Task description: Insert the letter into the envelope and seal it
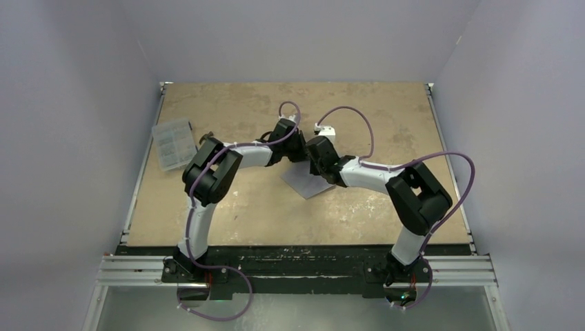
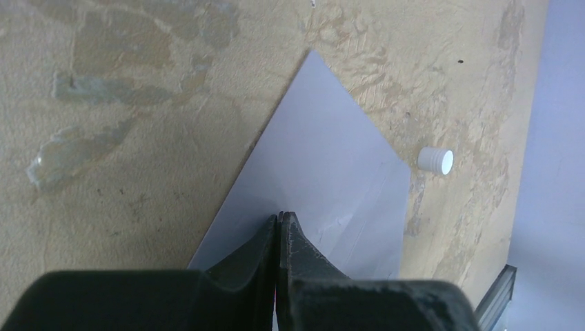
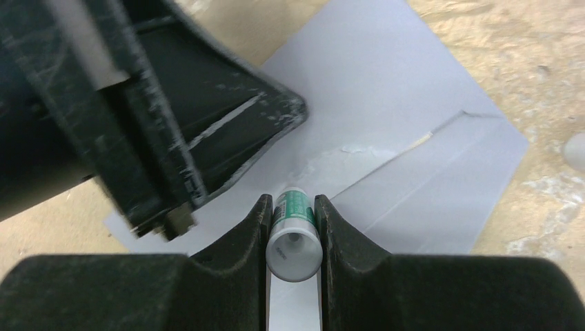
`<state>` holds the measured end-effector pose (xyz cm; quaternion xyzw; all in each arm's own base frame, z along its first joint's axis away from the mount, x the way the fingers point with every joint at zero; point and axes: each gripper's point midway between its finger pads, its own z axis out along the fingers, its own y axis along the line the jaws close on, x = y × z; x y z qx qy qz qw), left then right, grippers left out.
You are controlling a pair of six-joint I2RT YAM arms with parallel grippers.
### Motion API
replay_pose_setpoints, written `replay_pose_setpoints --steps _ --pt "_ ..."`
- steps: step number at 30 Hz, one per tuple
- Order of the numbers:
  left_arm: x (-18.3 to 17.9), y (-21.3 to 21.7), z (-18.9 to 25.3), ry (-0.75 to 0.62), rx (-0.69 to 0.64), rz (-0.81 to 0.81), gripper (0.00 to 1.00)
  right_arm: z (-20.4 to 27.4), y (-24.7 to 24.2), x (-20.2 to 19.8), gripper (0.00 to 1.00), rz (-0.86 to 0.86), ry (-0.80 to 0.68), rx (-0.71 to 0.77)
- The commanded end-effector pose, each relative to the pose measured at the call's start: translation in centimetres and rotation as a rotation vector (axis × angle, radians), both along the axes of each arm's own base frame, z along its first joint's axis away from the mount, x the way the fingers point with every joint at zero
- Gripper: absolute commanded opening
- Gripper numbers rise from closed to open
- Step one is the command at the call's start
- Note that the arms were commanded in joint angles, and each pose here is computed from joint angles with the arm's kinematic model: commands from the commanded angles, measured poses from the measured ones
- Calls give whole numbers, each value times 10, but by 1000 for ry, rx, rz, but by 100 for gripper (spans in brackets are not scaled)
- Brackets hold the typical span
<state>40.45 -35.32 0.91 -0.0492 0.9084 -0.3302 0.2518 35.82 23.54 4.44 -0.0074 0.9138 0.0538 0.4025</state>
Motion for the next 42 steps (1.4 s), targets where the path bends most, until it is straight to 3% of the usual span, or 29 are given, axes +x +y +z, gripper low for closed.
replay_pose_setpoints --steps 1,13,25,32,42 --pt "-90 101 -138 332 488 -44 0 -33 -54 -13 0 -106 109 -125" --pt "-85 97 -140 299 484 -94 0 -28 -39 3 0 -87 113 -89" --pt "-81 95 -137 296 480 -81 0 -24 -54 22 0 -118 86 -132" --pt "-81 94 -139 316 466 -36 0 -11 -7 -2 0 69 50 -42" --pt "-90 97 -145 349 461 -18 0 -11 7 -18 0 137 82 7"
